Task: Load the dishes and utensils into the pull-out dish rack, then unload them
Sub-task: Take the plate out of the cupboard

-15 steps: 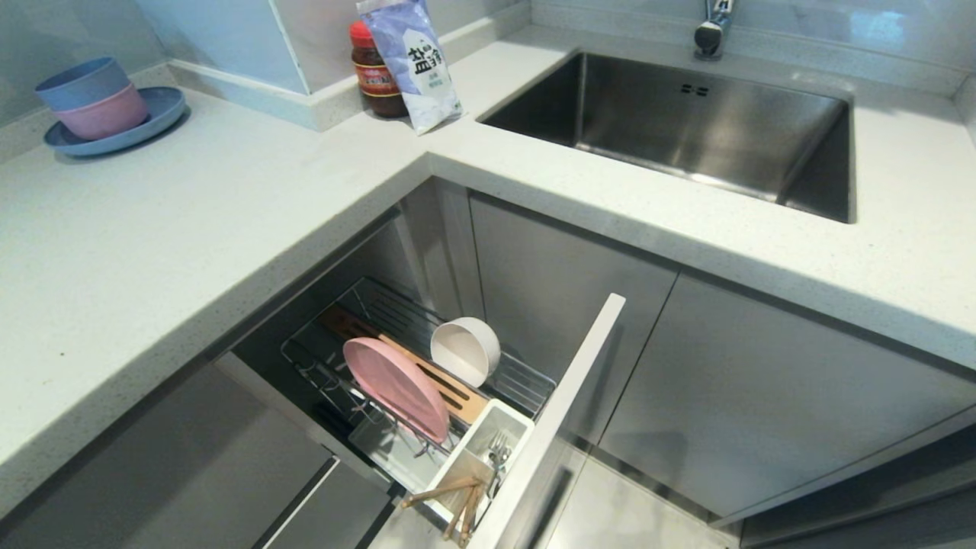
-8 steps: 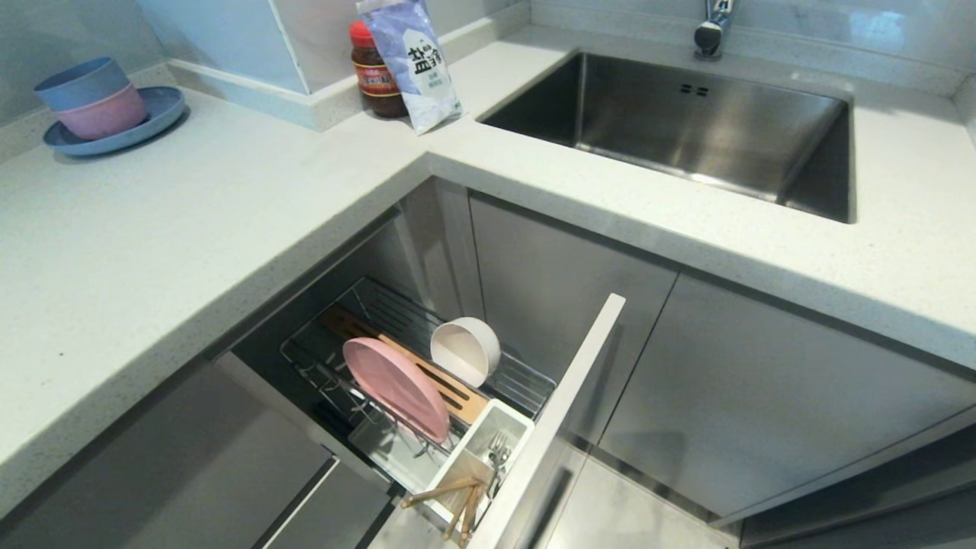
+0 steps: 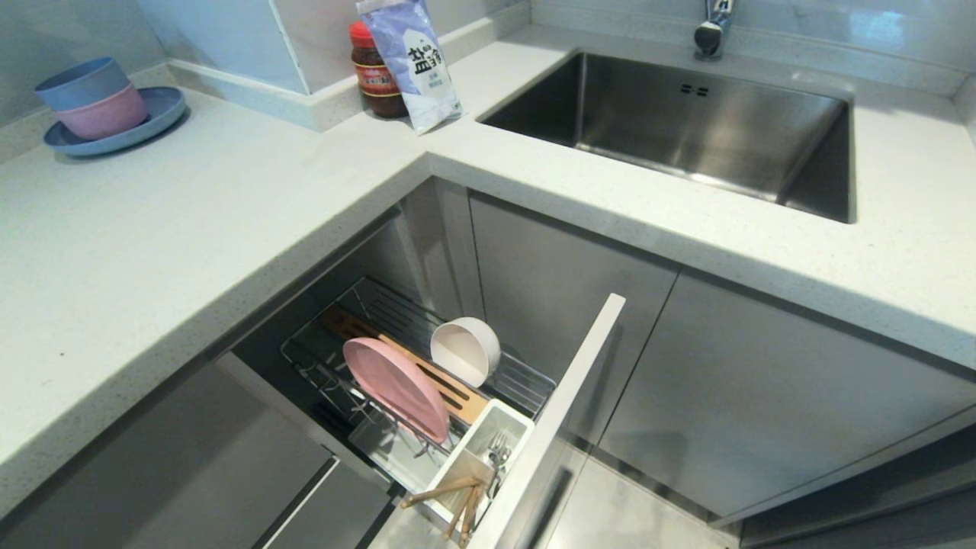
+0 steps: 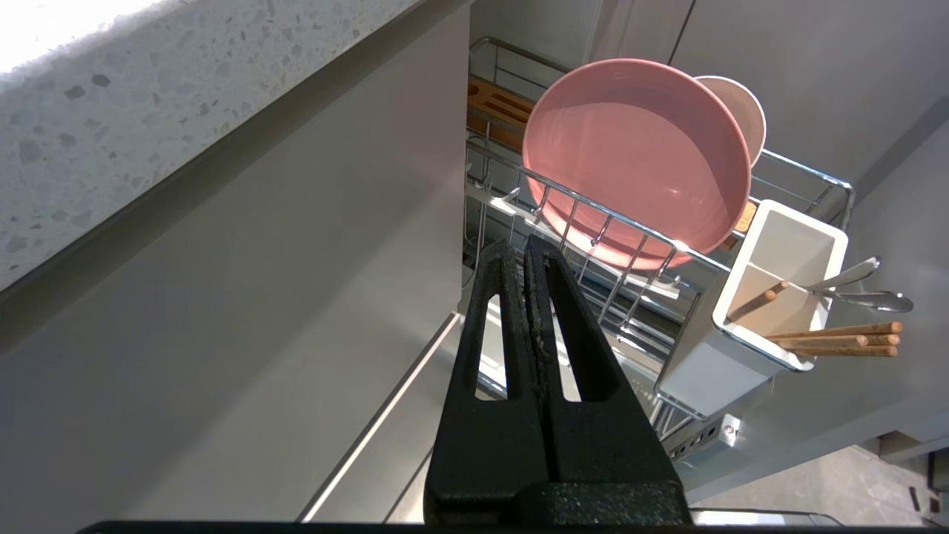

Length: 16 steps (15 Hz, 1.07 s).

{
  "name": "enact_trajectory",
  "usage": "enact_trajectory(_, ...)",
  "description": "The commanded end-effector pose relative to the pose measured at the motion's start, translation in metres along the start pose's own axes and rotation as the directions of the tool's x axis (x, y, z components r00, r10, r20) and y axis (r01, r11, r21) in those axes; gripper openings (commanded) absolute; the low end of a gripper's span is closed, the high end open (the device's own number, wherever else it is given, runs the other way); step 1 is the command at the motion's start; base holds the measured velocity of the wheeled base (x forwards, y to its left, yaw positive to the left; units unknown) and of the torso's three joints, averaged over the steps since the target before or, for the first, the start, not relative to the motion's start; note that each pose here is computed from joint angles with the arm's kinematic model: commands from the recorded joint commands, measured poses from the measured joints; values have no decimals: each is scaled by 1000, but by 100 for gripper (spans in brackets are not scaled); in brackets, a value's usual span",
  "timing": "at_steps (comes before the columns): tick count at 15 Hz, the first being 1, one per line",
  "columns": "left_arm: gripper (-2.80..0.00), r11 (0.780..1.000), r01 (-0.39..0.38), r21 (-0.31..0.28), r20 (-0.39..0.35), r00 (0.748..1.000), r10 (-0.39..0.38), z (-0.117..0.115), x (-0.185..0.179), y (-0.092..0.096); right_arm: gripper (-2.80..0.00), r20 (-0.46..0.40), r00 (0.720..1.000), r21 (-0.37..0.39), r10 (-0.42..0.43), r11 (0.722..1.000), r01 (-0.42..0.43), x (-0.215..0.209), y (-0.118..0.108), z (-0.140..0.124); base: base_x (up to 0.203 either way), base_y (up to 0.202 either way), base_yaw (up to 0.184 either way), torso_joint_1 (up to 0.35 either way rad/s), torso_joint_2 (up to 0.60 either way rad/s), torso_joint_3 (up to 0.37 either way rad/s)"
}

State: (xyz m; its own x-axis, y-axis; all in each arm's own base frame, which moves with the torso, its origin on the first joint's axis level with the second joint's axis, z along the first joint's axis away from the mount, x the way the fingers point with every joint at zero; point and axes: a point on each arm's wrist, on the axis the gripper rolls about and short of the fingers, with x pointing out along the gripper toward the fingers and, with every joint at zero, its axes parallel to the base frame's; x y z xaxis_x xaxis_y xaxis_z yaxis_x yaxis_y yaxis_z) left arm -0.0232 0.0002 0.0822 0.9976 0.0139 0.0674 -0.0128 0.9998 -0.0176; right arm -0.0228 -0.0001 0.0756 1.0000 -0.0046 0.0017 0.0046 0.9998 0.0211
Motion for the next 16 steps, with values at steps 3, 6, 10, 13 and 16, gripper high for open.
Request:
enact_trajectory(3,-280,1000,-4,-16,-26,1000,3,-7,2,0,-280,1,1000,0,0,1000,0,0,0,0,0,0,0,0,0,0)
enact_trajectory(6,-280,1000,-5,-23,-7,1000,5,-2,1,0,-280,1,1000,0,0,1000,0,0,0,0,0,0,0,0,0,0)
enact_trajectory(10,-280,996,58,-73,205,978,-42,61,-20,-1,-280,1,1000,0,0,1000,0,0,0,0,0,0,0,0,0,0)
enact_trajectory(13,-280,986,156,-53,301,944,-133,117,-37,-4,-280,1,1000,0,0,1000,0,0,0,0,0,0,0,0,0,0)
enact_trajectory(16,-280,970,240,-26,360,908,-215,187,-37,-5,-280,1,1000,0,0,1000,0,0,0,0,0,0,0,0,0,0)
